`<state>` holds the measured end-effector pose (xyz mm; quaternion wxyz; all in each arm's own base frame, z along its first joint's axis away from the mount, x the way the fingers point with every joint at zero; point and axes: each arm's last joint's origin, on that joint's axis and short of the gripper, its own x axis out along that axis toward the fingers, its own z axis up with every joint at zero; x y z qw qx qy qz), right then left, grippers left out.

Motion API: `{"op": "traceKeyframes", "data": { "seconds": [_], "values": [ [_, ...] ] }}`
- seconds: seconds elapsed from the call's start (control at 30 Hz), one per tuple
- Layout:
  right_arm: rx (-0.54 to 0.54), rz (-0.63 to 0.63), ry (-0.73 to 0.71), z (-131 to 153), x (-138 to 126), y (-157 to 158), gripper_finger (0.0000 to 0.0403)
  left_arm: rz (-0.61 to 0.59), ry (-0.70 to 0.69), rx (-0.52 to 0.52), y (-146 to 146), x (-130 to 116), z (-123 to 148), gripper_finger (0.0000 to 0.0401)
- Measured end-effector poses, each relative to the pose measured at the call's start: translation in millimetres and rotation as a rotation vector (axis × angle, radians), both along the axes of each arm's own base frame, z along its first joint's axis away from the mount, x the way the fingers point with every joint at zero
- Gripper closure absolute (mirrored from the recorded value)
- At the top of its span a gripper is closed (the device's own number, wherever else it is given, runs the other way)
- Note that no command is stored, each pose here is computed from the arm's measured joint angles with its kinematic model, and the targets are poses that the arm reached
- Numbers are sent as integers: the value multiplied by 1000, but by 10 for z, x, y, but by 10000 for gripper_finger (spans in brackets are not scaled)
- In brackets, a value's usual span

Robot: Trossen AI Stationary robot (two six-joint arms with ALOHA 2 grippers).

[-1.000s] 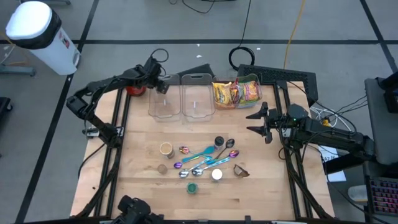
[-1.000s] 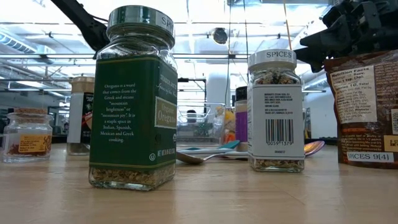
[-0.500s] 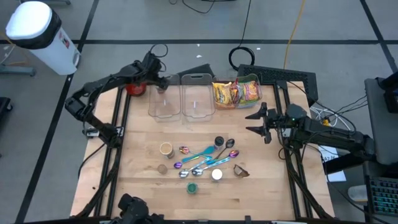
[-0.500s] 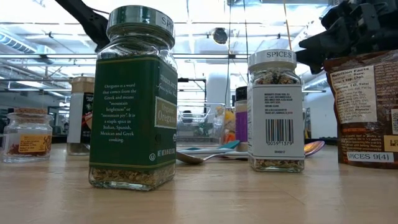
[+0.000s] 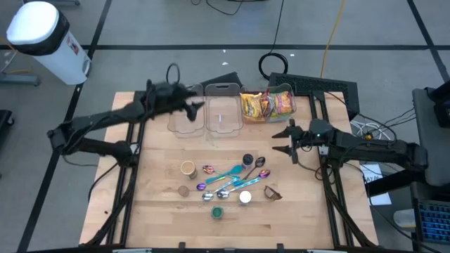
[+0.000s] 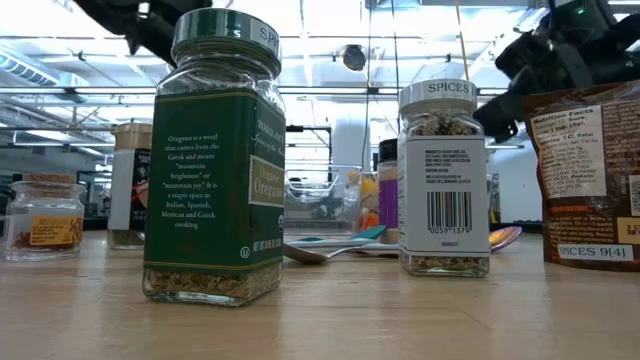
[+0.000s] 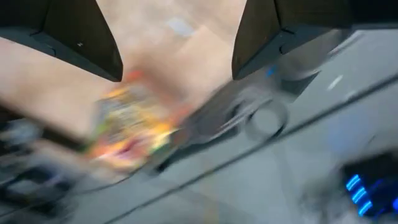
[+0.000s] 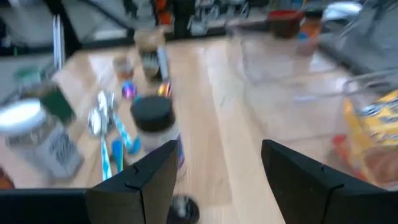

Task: Pick & Place Food Item
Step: Put the violet seasoning bottle into the left transparent bin

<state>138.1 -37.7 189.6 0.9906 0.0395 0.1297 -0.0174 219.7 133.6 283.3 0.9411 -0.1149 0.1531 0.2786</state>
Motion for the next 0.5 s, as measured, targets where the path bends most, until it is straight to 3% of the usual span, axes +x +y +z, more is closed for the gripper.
{"op": "traceKeyframes", "data": {
  "seconds": [0.23,0.37,0.5],
  "values": [
    [-41,-3,120,-334,172,136,178,-169,-245,127,-479,99,-131,97],
    [-45,-50,95,-492,218,228,166,-216,-309,164,-585,141,-124,98],
    [-15,-13,51,-568,269,309,129,-235,-296,154,-628,168,-156,102]
  ]
}}
